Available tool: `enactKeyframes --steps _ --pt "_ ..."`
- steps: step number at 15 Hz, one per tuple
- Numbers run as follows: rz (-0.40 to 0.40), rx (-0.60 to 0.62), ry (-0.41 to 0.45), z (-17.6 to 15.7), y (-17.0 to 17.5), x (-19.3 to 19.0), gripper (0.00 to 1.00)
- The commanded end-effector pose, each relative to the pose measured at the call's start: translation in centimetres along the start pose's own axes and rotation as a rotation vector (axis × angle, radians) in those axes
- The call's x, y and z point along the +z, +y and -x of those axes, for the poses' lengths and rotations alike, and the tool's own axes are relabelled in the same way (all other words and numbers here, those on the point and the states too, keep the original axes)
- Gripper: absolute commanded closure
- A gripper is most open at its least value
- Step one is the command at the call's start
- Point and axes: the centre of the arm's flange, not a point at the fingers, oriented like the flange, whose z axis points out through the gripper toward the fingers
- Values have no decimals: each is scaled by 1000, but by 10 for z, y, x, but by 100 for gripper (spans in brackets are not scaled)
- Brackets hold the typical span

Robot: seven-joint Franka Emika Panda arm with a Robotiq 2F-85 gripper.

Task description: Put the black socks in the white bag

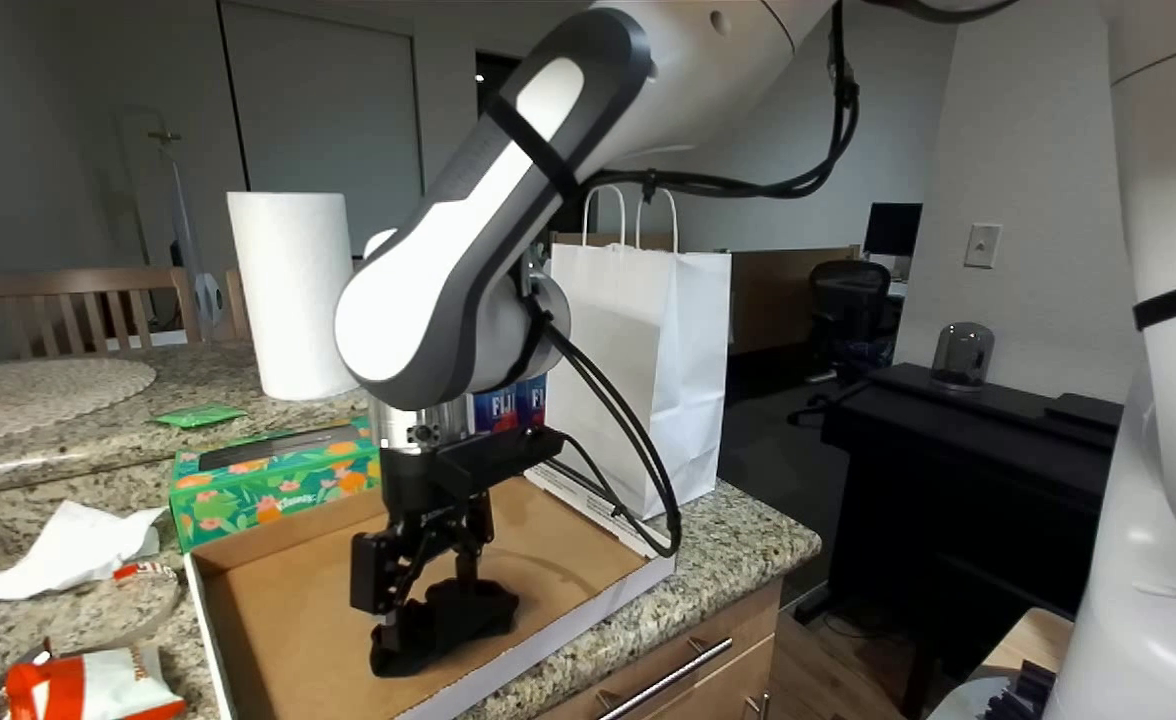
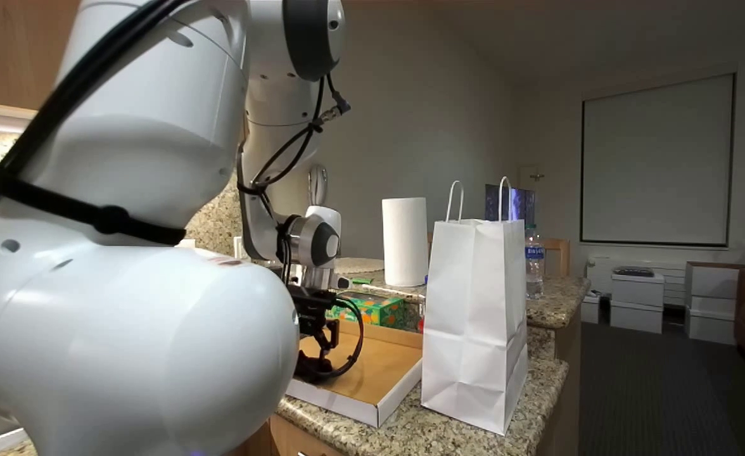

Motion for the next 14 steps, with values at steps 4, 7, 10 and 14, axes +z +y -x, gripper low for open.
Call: enactKeyframes --steps 4,7,10,14 --pt "-25 6 -14 2 9 13 35" --pt "-24 15 -21 0 13 15 56" --pt "-20 33 -16 1 19 13 75" --pt "-17 52 -17 2 27 10 93"
